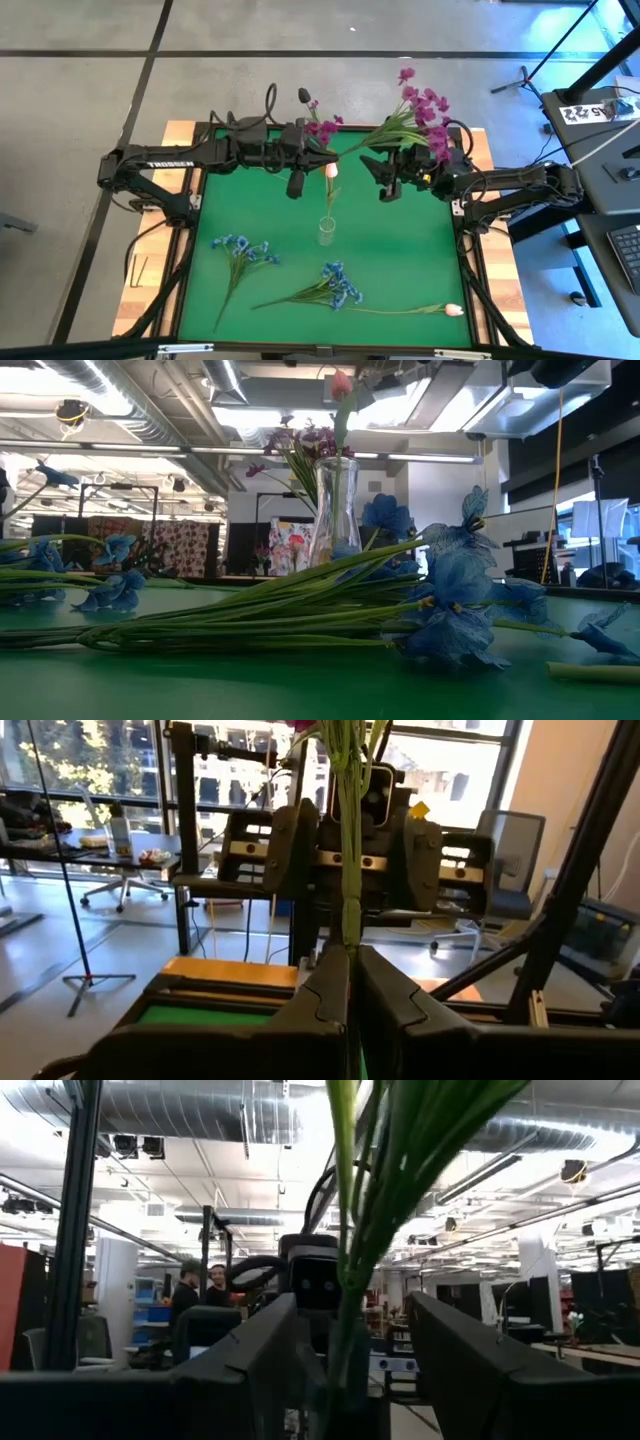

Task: Sort flowers into vase by color
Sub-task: Put the purple flowers into the yellow vase

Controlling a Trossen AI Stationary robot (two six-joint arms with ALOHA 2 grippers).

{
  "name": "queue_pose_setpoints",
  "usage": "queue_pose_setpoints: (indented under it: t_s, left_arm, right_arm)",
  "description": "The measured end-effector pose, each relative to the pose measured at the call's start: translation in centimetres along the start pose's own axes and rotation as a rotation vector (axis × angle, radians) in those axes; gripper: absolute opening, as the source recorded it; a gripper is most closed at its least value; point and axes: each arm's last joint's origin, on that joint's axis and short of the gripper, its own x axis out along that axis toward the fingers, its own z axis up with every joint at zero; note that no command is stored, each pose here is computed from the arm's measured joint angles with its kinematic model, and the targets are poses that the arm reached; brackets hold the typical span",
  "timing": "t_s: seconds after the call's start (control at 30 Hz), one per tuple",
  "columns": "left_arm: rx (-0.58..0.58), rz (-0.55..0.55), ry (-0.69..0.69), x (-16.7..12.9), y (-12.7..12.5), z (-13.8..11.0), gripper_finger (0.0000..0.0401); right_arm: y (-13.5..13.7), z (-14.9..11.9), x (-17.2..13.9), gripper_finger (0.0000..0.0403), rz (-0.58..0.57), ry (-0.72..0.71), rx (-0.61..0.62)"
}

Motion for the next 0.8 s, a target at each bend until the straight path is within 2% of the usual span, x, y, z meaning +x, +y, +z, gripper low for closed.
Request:
queue_pose_setpoints:
  t_s: [0.27,0.5,0.8]
  left_arm:
    - [-0.021,0.0,-0.009,0.1,0.1,-0.8,0.0]
    - [-0.032,-0.003,0.031,1.3,0.1,-2.1,0.0]
    - [-0.029,0.026,-0.001,1.5,0.2,-2.0,0.0]
  right_arm:
    - [0.0,0.0,0.0,0.0193,0.0,-0.002,0.006]
    - [0.0,0.0,0.0,0.0188,0.0,0.003,0.014]
    - [0.0,-0.7,0.0,0.0102,-0.001,0.066,0.012]
